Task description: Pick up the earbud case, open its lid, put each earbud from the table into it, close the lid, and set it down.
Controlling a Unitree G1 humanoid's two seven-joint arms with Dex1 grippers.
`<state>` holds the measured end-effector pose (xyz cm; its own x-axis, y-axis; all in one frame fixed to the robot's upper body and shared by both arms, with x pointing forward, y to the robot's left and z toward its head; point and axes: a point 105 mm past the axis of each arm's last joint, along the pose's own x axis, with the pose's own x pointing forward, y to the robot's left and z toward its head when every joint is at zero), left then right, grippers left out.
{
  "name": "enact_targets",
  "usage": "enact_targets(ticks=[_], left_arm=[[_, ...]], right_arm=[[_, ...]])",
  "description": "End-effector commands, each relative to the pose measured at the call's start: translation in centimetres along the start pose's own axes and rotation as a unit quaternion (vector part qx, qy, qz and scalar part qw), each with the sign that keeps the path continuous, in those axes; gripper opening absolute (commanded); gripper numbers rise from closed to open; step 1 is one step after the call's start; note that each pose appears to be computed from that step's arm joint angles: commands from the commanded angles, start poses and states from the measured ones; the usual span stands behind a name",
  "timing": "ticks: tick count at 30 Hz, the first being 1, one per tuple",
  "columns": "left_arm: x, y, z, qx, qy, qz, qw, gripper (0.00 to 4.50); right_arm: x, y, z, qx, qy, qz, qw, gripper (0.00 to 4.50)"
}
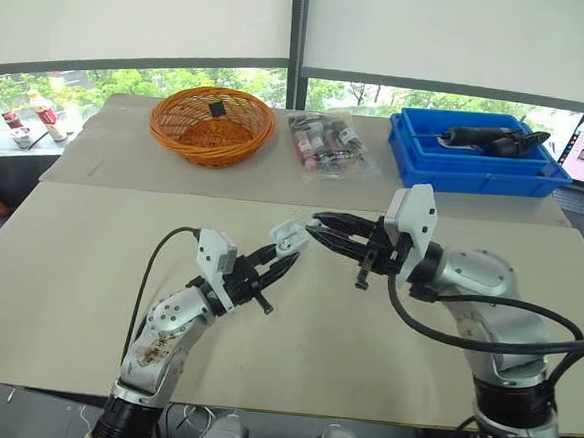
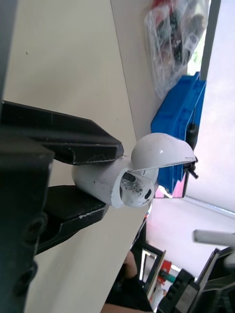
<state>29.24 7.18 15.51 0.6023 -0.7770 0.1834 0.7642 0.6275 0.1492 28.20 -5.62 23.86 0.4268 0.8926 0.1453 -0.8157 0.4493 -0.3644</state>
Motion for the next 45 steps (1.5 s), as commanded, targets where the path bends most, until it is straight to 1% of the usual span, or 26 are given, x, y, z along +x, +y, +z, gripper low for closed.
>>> enact_targets(ticks=[1, 6, 8, 10, 14, 21, 30, 39, 41, 44, 45], left_arm=[[0.2, -0.6, 1.2, 0.001, -0.019, -0.023, 1.000, 0.58], [0.2, -0.7, 1.4, -0.002, -0.020, -0.030, 0.999, 0.58], [0.2, -0.6, 1.4, -0.003, -0.020, -0.030, 0.999, 0.58], [0.2, -0.7, 1.4, -0.003, -0.019, -0.030, 0.999, 0.58], [0.2, -0.7, 1.4, -0.004, -0.019, -0.028, 0.999, 0.58], [0.2, -0.6, 1.4, -0.005, -0.020, -0.021, 1.000, 0.58], [0.1, -0.7, 1.3, -0.006, -0.017, -0.020, 1.000, 0.58], [0.1, -0.7, 1.4, -0.004, -0.019, -0.020, 1.000, 0.58], [0.1, -0.7, 1.5, -0.002, -0.020, -0.022, 1.000, 0.58], [0.1, -0.8, 1.5, 0.001, -0.020, -0.026, 0.999, 0.58], [0.1, -0.9, 1.5, 0.002, -0.019, -0.027, 0.999, 0.58]], right_arm=[[0.5, 0.6, 0.0, -0.010, -0.015, -0.002, 1.000, 0.34], [0.7, 0.5, -0.7, -0.014, -0.014, -0.012, 1.000, 0.34], [0.7, 0.2, -1.0, -0.029, -0.012, -0.019, 0.999, 0.34], [0.4, -0.3, -1.7, -0.051, 0.000, -0.030, 0.998, 0.34], [-0.2, -0.5, -2.5, -0.058, 0.011, -0.032, 0.998, 0.34], [-0.5, -0.2, -3.4, -0.077, 0.025, -0.026, 0.996, 0.34], [0.0, 0.9, -3.1, -0.093, 0.008, -0.013, 0.996, 0.34], [-0.3, 1.3, -4.6, -0.128, 0.048, 0.005, 0.991, 0.34], [-0.2, 1.5, -4.8, -0.130, 0.054, 0.008, 0.990, 0.34], [-0.2, 1.7, -4.6, -0.109, 0.048, 0.008, 0.993, 0.34], [-0.2, 1.6, -4.5, -0.104, 0.045, 0.006, 0.994, 0.84]])
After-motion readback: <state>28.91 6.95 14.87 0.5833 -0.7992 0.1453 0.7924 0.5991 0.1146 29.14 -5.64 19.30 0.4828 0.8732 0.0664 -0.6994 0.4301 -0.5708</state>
